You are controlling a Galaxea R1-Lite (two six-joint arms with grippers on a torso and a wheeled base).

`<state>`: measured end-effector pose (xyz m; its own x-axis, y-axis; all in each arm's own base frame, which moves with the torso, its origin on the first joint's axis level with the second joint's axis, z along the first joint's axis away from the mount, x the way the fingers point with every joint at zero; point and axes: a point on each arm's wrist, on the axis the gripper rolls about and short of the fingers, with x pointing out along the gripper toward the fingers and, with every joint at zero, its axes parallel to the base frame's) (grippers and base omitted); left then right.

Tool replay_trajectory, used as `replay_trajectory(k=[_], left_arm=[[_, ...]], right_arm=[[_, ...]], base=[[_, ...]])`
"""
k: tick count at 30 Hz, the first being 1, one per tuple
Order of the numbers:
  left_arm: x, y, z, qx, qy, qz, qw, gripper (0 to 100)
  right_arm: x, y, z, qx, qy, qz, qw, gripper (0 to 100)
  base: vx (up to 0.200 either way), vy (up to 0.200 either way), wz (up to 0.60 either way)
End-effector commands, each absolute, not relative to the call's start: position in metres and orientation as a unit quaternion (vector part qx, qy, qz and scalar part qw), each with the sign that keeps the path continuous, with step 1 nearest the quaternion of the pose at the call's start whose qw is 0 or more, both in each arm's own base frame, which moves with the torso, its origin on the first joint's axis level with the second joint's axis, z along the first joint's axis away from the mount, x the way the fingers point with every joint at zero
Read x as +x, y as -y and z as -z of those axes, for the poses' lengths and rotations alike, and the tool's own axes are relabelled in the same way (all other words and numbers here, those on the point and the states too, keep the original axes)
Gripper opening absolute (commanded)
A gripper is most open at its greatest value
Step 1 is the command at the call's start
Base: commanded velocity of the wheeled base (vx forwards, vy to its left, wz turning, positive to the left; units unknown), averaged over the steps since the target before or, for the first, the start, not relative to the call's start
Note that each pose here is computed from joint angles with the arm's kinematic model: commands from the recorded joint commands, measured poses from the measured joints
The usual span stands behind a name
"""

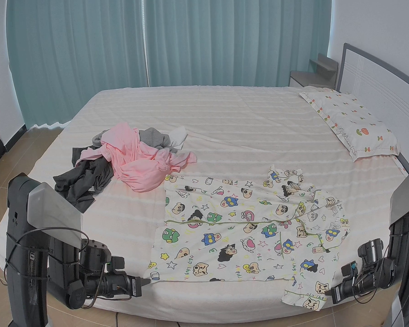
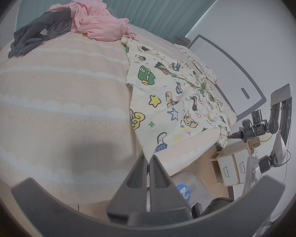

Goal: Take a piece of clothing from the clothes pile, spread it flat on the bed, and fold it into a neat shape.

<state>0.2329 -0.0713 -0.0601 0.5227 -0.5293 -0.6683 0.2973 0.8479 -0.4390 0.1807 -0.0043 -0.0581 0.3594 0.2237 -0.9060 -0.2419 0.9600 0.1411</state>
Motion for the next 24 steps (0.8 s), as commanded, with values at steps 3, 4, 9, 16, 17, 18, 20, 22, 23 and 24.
replay_trajectory(k=[3,4,9,16,17,18,20,22,23,24], left_arm=[[0.222,0.073,0.058,-0.132,-0.434,0.246,0.857,0],[0.221,0.073,0.058,-0.131,-0.434,0.246,0.857,0],[0.218,0.072,0.058,-0.128,-0.439,0.244,0.855,0],[0.21,0.069,0.055,-0.127,-0.441,0.245,0.854,0],[0.208,0.069,0.055,-0.127,-0.441,0.245,0.854,0],[0.208,0.069,0.054,-0.127,-0.441,0.244,0.854,0],[0.206,0.068,0.054,-0.127,-0.445,0.243,0.853,0],[0.203,0.067,0.054,-0.128,-0.449,0.243,0.85,0],[0.201,0.067,0.054,-0.127,-0.453,0.243,0.849,0],[0.2,0.067,0.054,-0.127,-0.454,0.243,0.848,0]], right_arm=[[0.173,0.011,0.038,-0.021,-0.539,-0.137,0.831,0],[0.17,0.012,0.037,-0.023,-0.544,-0.139,0.827,0],[0.164,0.013,0.034,-0.034,-0.558,-0.149,0.816,0],[0.159,0.015,0.032,-0.041,-0.568,-0.153,0.808,0],[0.158,0.015,0.031,-0.041,-0.571,-0.154,0.805,0],[0.157,0.015,0.03,-0.043,-0.572,-0.156,0.804,0],[0.156,0.016,0.029,-0.045,-0.575,-0.158,0.801,0],[0.153,0.015,0.028,-0.048,-0.581,-0.162,0.796,0],[0.152,0.015,0.028,-0.051,-0.585,-0.164,0.793,0],[0.151,0.015,0.027,-0.052,-0.587,-0.166,0.791,0]], base=[[0.0,0.0,0.0],[0.0,0.0,0.0],[0.0,0.0,0.0],[0.0,0.0,0.0],[0.0,0.0,0.0],[0.0,0.0,0.0],[0.0,0.0,0.0],[0.0,0.0,0.0],[0.0,0.0,0.0],[0.0,0.0,0.0]])
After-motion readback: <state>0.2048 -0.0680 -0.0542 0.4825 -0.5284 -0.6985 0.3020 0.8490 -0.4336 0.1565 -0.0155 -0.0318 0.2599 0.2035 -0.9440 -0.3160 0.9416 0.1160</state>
